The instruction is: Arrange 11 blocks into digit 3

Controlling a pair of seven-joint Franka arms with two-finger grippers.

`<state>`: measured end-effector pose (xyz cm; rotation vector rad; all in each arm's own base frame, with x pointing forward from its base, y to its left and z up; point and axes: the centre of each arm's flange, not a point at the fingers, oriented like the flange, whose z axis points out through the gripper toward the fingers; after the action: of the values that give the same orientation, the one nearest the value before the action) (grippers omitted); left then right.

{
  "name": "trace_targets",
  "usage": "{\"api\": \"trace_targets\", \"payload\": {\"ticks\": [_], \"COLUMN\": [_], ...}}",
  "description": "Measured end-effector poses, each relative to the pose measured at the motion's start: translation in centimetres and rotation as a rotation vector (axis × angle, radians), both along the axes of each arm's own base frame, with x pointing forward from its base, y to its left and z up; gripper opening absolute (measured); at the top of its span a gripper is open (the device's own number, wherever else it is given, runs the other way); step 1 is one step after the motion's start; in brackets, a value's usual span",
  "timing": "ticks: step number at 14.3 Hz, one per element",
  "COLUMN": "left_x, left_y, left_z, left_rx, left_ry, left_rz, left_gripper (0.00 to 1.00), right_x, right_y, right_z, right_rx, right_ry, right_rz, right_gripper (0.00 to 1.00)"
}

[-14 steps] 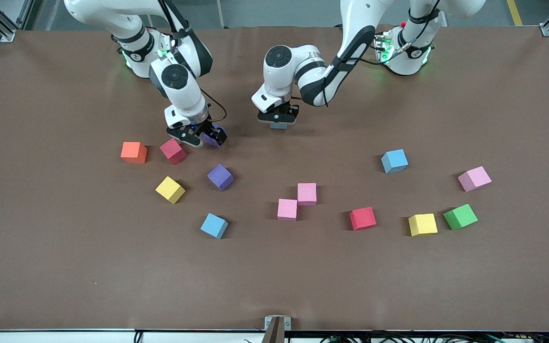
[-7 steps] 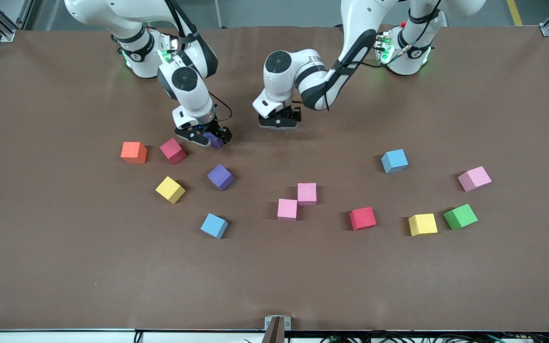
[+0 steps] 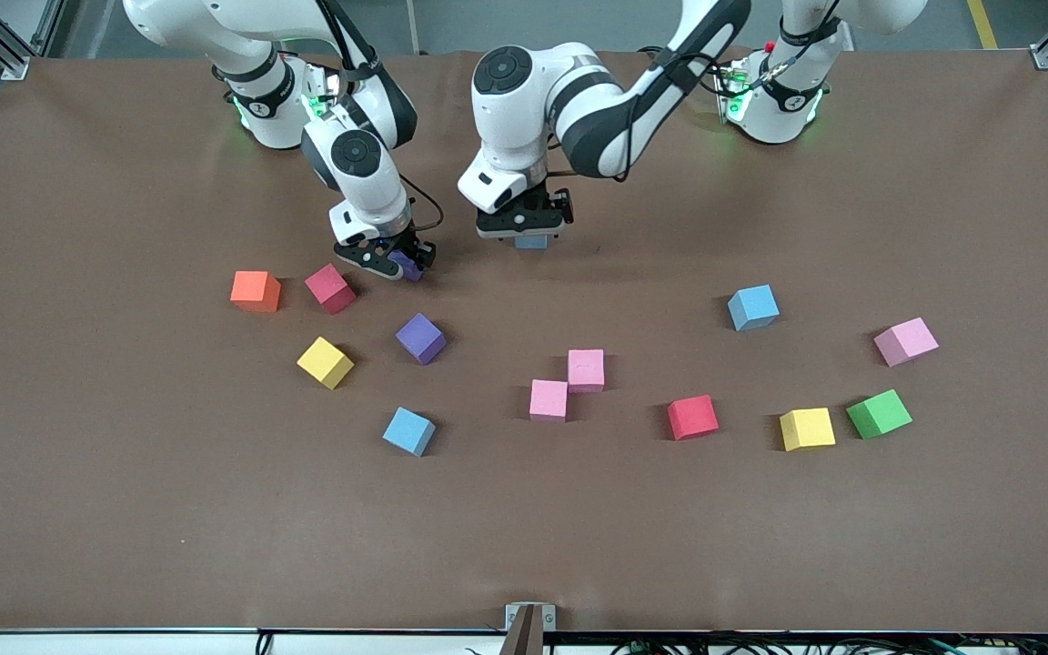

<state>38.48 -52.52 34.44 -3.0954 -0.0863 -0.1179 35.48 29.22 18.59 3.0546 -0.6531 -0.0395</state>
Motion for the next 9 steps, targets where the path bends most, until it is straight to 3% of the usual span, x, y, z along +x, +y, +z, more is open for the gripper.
{"api": "trace_targets", "payload": {"ticks": [3,6,9], "left_x": [8.0,15.8,19.1], "left_y": [6.1,12.4,13.7], "left_z": [-0.1,-1.4,-5.0], "left_rx": [-0.002,-0.007,-0.02], "left_ry": [0.0,0.021,0.059], "left_rz": [0.094,0.002,-0.082], "left_gripper": [1.0,1.0,1.0], "right_x": [0.3,0.7,0.7], "right_y": [-0.1,0.5,1.4], "right_z": [0.2,0.7,1.1], "right_rx": [-0.008,-0.002,0.003], "right_ry": [0.002,-0.011,-0.018], "right_rz": [-0.145,-0.368,-0.589], "right_gripper": [0.6,0.6,0.6]}}
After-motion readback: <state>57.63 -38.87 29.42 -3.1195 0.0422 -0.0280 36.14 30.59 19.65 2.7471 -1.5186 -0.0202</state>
